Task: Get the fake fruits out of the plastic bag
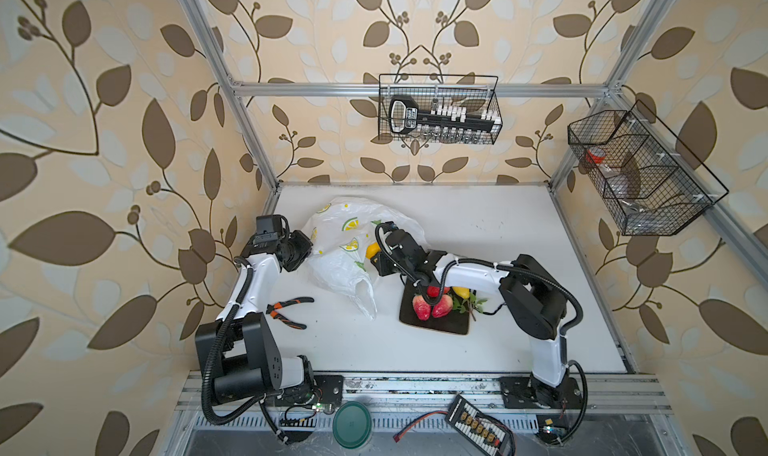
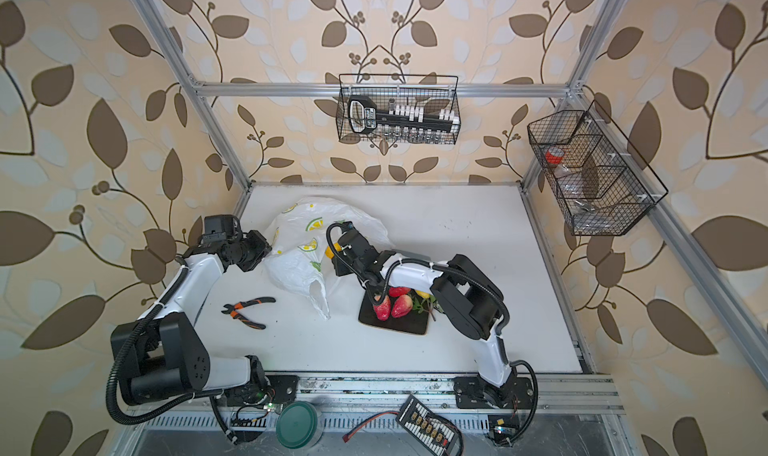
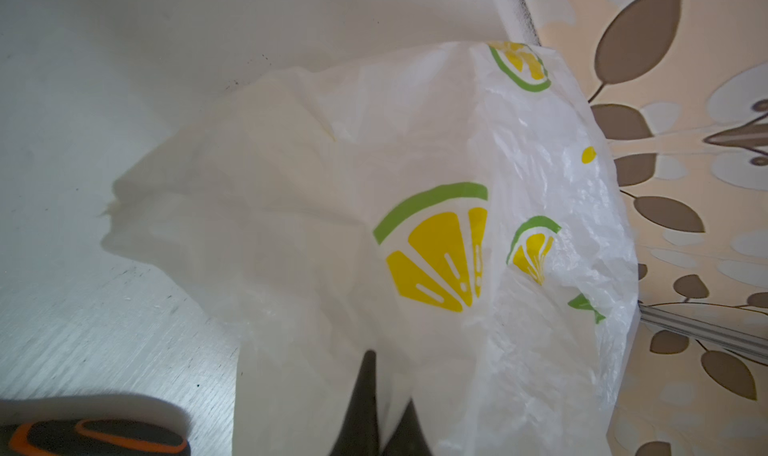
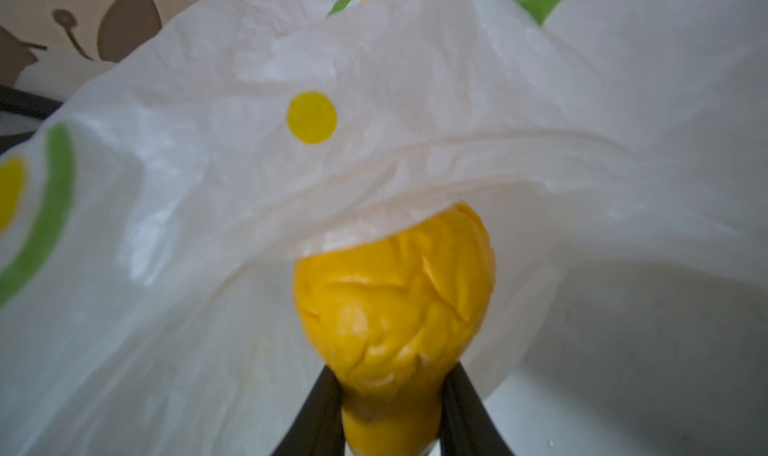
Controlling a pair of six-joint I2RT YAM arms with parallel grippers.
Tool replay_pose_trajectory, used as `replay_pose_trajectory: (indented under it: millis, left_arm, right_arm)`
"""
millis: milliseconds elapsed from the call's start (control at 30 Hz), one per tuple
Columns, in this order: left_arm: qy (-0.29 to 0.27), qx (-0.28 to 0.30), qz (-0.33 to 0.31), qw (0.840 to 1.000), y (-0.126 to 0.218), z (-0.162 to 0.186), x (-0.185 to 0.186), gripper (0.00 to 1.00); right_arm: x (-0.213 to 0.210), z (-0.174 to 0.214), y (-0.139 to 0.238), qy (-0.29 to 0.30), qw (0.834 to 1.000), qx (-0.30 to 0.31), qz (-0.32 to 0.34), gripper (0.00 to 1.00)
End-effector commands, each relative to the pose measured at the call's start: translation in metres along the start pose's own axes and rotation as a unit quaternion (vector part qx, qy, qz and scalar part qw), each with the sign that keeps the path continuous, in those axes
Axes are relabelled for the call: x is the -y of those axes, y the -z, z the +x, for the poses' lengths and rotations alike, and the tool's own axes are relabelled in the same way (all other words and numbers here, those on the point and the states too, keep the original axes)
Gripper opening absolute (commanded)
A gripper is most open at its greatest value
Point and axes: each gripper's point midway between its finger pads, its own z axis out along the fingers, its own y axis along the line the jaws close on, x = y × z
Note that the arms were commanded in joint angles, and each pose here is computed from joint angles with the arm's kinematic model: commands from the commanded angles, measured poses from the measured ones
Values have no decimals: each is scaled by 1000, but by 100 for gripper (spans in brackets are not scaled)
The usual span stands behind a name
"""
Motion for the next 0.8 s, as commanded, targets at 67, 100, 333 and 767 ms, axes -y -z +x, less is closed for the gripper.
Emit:
replay_pose_trajectory:
  millis: [67, 100, 333, 767]
  left_arm:
    - [-21, 25, 13, 999, 7, -16, 10, 0]
    - [-22, 25, 14, 999, 7, -16, 11, 0]
    - [-21, 22, 21, 999, 8, -12, 12, 0]
    - [-18, 18, 28, 999, 8, -4, 9, 0]
  right_arm:
    - [2, 21, 49, 50, 998, -47, -7, 24]
    - [5, 25, 57, 58, 997, -53, -4, 24]
    - [38, 55, 110, 96, 989, -103, 52, 24]
    - [85, 82, 128, 73, 976, -145, 147, 29]
